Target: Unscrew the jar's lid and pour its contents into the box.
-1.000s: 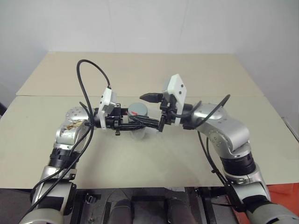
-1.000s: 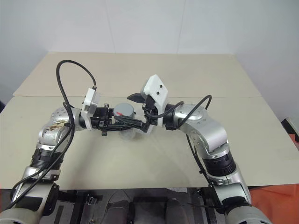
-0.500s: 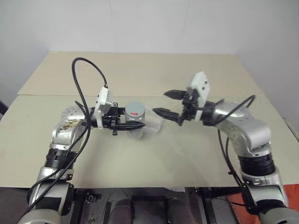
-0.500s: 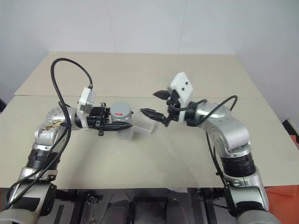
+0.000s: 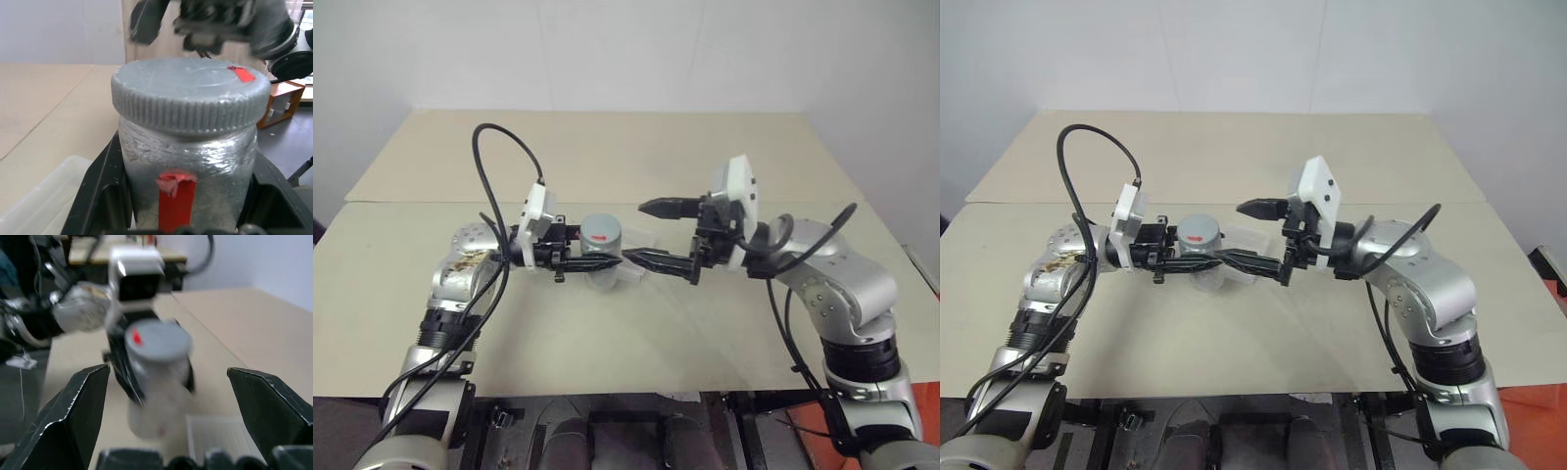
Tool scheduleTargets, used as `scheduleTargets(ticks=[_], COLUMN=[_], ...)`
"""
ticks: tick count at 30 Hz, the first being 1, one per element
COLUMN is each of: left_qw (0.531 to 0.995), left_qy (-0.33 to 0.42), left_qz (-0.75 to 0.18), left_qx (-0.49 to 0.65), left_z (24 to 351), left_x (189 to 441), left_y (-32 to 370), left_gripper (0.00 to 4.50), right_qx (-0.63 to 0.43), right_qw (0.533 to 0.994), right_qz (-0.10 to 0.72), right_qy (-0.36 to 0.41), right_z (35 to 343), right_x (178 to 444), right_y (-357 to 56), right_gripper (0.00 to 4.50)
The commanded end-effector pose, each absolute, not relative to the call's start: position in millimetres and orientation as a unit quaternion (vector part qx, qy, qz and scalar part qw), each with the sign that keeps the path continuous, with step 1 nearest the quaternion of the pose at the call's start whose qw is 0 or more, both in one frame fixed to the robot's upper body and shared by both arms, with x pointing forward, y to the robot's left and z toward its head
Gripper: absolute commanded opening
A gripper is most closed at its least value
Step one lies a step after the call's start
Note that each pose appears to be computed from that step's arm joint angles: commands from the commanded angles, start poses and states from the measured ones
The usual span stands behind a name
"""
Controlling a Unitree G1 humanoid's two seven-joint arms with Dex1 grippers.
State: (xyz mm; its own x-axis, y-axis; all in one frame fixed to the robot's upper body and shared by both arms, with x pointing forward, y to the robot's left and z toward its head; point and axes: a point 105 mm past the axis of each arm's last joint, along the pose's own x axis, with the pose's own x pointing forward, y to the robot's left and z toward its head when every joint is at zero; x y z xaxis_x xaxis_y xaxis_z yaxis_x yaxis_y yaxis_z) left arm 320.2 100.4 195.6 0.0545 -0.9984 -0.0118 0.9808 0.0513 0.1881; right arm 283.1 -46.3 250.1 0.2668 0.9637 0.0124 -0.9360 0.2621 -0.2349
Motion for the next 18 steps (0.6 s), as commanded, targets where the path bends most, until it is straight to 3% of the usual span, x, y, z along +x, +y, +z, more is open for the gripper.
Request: scheduleTargets(ticks=[1, 10, 18], left_qw=[0.711, 0.707, 0.707], left_qy=[-0.083, -0.085, -0.083], left_qz=[-0.692, -0.696, -0.696], left_qx=[0.089, 0.091, 0.093], left_z=[206.0, 207.1, 207.5], left_x=[321.2, 322.0, 319.5], left_y=[92.9, 92.2, 95.2], left_gripper=[2.08, 2.08, 2.08], right_qx=[-0.094, -0.110, -0.106], right_qw=[0.797, 0.824, 0.849], right_qz=[0.590, 0.550, 0.513], right_qy=[-0.091, -0.079, -0.069], right_z=[260.2, 252.9, 247.8], right_x=[287.5, 306.0, 319.3], right_y=[-27.3, 0.4, -13.3], right_gripper=[4.48, 4.48, 4.48])
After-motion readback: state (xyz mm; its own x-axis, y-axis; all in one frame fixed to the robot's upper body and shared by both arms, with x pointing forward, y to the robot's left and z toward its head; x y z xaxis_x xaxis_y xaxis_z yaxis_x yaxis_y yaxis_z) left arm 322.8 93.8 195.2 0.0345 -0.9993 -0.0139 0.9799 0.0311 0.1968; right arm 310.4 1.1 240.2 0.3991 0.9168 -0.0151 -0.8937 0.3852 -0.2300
